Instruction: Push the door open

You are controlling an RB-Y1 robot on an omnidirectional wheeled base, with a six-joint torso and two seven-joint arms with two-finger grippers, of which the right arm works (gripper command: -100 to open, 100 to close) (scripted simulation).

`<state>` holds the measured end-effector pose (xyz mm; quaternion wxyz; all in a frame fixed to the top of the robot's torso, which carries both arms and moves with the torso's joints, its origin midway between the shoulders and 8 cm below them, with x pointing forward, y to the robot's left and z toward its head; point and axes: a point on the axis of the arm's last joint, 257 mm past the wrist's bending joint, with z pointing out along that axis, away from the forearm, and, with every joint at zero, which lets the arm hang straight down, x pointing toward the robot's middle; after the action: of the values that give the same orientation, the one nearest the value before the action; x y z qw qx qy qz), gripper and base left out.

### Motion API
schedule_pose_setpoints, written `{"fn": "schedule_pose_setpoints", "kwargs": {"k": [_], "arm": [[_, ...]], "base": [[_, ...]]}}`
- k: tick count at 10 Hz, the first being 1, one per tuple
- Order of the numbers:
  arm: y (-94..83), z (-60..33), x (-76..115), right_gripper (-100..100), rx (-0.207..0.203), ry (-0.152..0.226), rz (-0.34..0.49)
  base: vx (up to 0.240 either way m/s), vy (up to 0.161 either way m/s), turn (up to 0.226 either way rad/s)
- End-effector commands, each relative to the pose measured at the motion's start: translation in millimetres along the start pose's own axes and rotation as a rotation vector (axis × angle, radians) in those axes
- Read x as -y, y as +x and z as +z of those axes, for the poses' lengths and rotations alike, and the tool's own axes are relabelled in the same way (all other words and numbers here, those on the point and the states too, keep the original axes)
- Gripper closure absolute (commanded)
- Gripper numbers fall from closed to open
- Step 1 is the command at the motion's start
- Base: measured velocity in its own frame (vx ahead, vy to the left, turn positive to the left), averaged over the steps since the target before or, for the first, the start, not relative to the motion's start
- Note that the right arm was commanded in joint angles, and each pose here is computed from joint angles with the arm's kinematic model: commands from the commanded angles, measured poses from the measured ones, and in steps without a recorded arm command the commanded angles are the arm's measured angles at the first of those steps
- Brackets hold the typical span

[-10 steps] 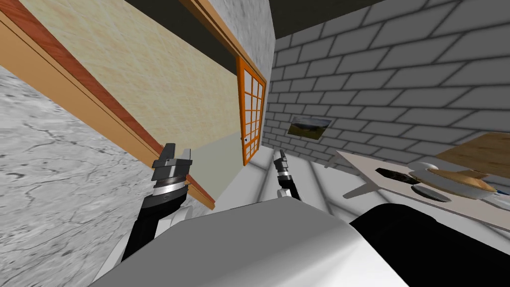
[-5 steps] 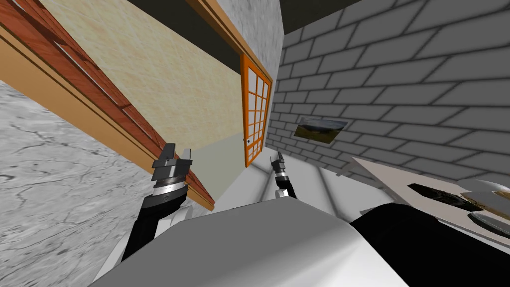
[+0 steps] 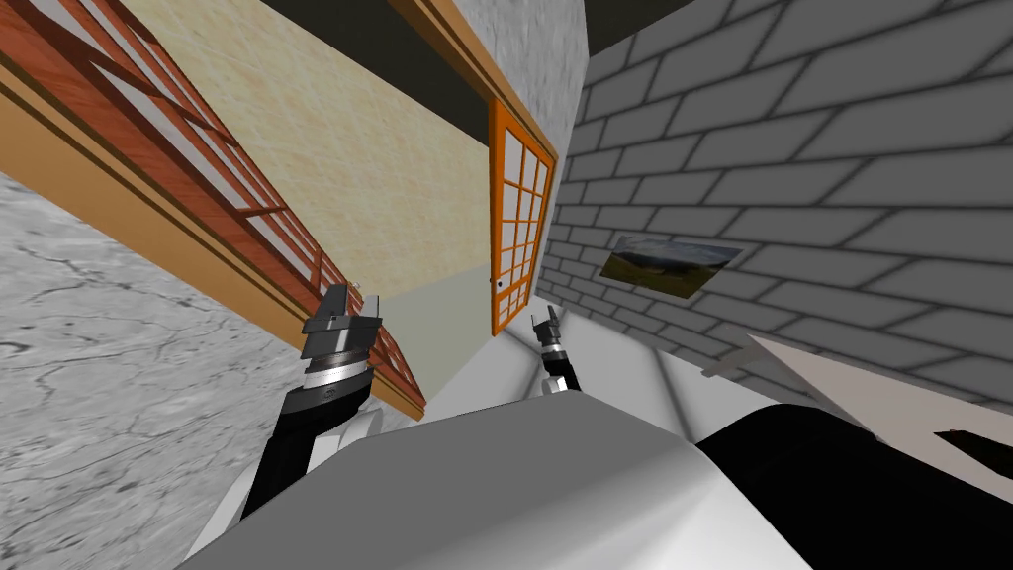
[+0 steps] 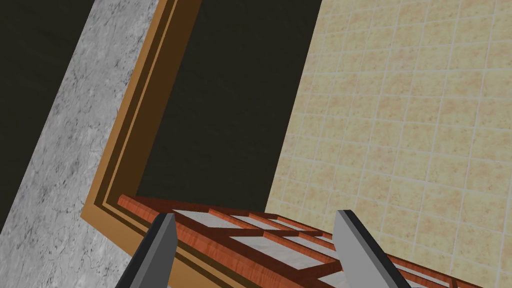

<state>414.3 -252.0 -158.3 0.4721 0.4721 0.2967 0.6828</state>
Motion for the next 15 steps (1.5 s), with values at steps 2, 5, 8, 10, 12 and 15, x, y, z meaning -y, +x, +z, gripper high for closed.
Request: {"fn": "schedule_pose_setpoints", "kwargs": {"k": [2,5,8,10,12,15], "arm": [[-2.5,-3.9,18.2,-100,0.007,0.022,0.09],[-4.0,-6.8,32.0,-100,0.014,0.039,0.152],[-5.8,-11.3,50.6,-100,0.027,0.061,0.237],[-7.2,-15.1,64.3,-100,0.038,0.077,0.299],[-8.0,-17.8,73.3,-100,0.047,0.087,0.34],[-9.5,-23.5,91.1,-100,0.065,0.106,0.421]], "base": [[0.123,-0.094,0.209],[0.096,-0.101,0.144],[0.093,-0.087,0.195],[0.083,-0.102,0.173],[0.07,-0.128,0.152],[0.082,-0.102,0.19]]}}
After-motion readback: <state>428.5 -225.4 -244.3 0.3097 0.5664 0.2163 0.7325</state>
